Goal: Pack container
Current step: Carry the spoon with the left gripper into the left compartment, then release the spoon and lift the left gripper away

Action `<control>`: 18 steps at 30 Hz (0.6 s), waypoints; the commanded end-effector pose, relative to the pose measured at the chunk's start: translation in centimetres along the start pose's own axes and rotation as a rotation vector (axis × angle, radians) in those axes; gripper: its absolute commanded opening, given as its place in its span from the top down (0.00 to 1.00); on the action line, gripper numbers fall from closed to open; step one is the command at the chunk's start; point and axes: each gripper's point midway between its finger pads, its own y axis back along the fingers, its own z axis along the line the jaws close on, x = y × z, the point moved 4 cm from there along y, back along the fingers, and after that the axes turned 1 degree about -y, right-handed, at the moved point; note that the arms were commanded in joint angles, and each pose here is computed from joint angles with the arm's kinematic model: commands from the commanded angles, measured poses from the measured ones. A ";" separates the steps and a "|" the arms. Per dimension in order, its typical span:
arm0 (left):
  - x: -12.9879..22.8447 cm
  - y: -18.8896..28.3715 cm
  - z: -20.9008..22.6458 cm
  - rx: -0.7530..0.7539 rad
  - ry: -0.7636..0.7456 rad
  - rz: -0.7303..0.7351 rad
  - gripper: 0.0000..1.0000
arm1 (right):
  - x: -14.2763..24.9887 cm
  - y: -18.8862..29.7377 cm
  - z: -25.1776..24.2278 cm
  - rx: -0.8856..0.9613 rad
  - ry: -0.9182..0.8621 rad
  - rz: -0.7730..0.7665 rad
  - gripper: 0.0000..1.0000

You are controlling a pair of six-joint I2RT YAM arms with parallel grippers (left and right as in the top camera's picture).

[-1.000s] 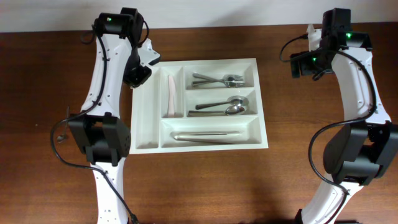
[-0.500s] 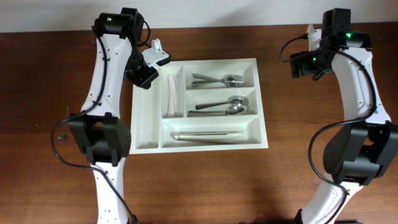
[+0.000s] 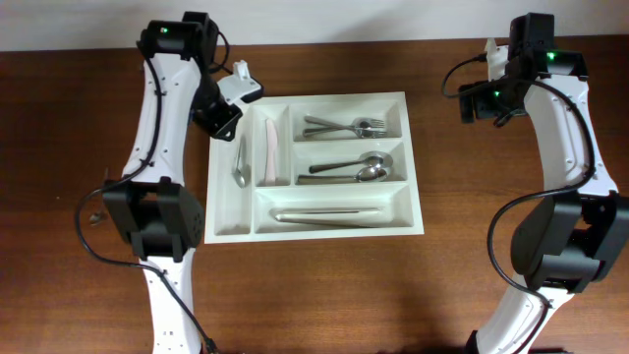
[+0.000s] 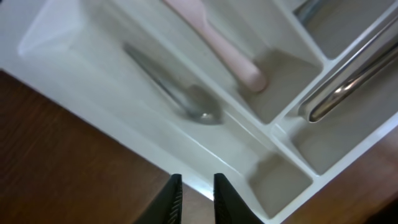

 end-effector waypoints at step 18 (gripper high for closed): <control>5.4 3.0 11.0 -0.088 0.856 -0.272 0.58 | -0.3 1.0 0.1 0.004 0.011 -0.023 0.01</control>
